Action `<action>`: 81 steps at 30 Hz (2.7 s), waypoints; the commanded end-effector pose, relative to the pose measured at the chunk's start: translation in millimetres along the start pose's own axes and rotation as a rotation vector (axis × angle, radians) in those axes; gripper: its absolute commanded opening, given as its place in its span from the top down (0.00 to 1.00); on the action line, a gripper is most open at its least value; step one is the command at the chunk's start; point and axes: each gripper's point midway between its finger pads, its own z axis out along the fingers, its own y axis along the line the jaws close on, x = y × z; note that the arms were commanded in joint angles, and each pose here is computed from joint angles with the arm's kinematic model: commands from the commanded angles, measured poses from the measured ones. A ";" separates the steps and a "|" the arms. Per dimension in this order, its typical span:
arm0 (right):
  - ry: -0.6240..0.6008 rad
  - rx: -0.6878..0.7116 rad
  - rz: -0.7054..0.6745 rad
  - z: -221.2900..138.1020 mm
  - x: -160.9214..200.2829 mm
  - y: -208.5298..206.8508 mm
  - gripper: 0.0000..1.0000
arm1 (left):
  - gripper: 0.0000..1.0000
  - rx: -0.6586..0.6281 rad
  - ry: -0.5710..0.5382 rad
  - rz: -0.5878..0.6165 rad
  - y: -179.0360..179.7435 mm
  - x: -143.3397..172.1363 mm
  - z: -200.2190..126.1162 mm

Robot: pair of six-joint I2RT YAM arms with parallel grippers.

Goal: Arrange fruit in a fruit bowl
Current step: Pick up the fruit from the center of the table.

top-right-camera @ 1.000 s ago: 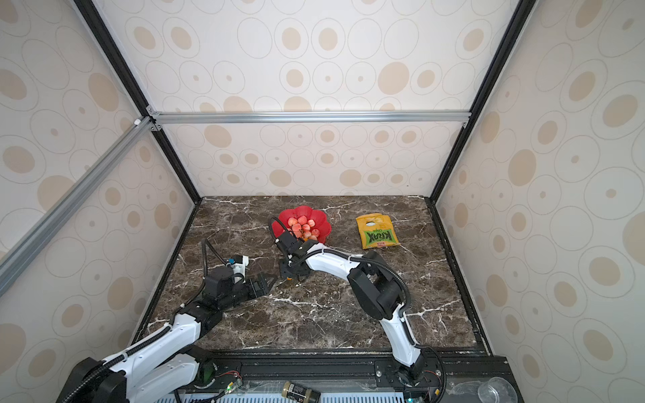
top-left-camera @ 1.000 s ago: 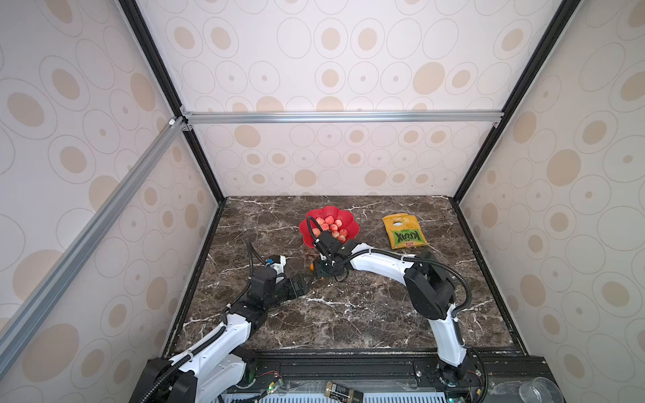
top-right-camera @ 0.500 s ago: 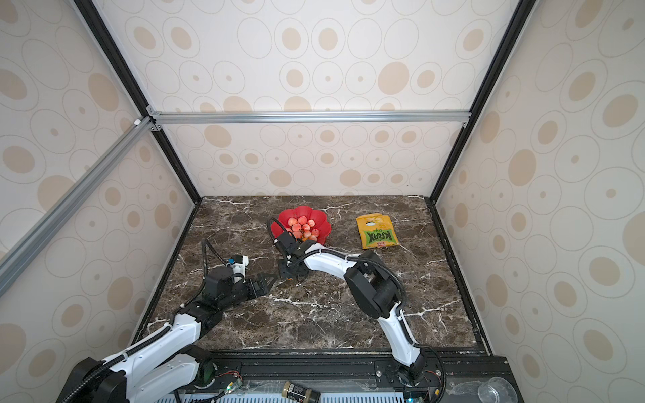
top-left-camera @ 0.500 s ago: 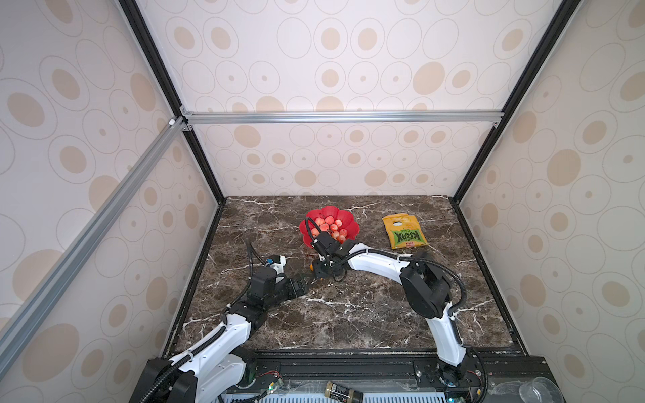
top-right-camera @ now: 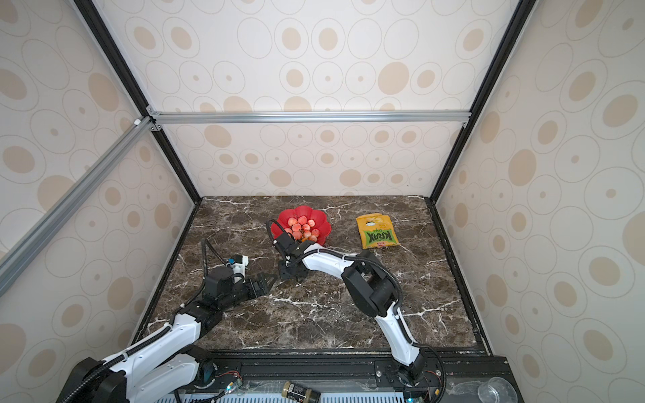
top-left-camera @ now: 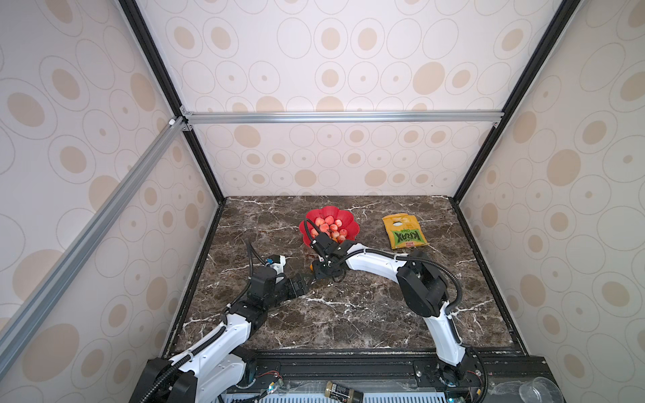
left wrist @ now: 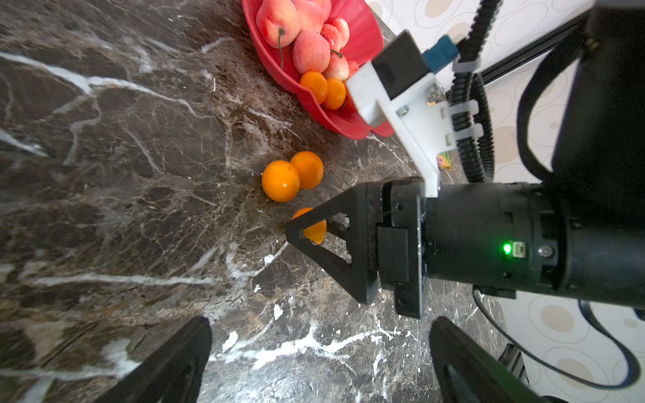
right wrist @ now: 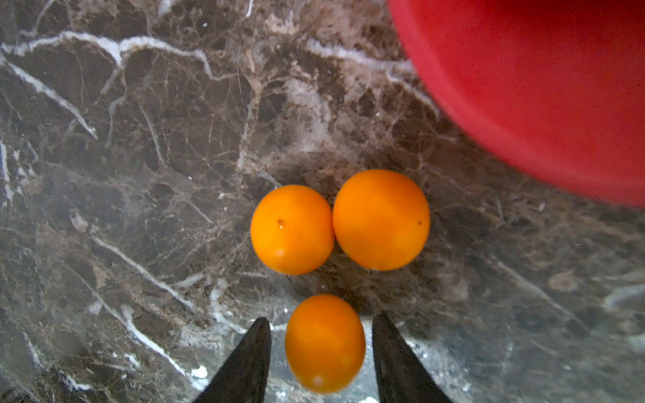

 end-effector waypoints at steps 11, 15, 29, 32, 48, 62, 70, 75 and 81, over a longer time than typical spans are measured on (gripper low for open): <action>0.020 0.023 -0.004 8.5 4.5 -1.7 0.51 | 0.02 0.014 -0.026 0.013 -7.1 -7.6 -1.8; 0.021 0.023 -0.004 8.2 5.3 -1.3 0.52 | 0.02 0.014 -0.026 0.012 -7.1 -7.5 -1.8; 0.019 0.021 -0.002 7.3 6.0 -2.1 0.56 | 0.02 0.011 -0.029 0.009 -6.0 -6.7 -2.8; 0.019 0.022 -0.003 6.6 6.2 -2.1 0.56 | 0.02 0.012 -0.027 0.009 -6.2 -6.8 -2.5; 0.011 0.019 -0.002 1.3 6.2 -2.3 0.59 | 0.02 0.016 -0.033 0.011 -8.0 -8.8 -2.6; -0.015 0.028 0.010 -17.5 17.0 -13.9 0.63 | 0.02 0.025 -0.037 0.021 -12.6 -14.1 -1.1; -0.062 0.037 0.011 -41.6 16.3 -18.9 0.66 | 0.02 0.043 -0.049 0.020 -19.1 -20.9 1.2; -0.091 0.049 0.021 -59.6 11.2 -29.0 0.66 | 0.02 0.069 -0.069 0.028 -30.8 -33.6 3.4; -0.135 0.050 0.034 -77.8 -9.4 -39.1 0.66 | 0.02 0.116 -0.106 0.031 -51.4 -58.5 11.0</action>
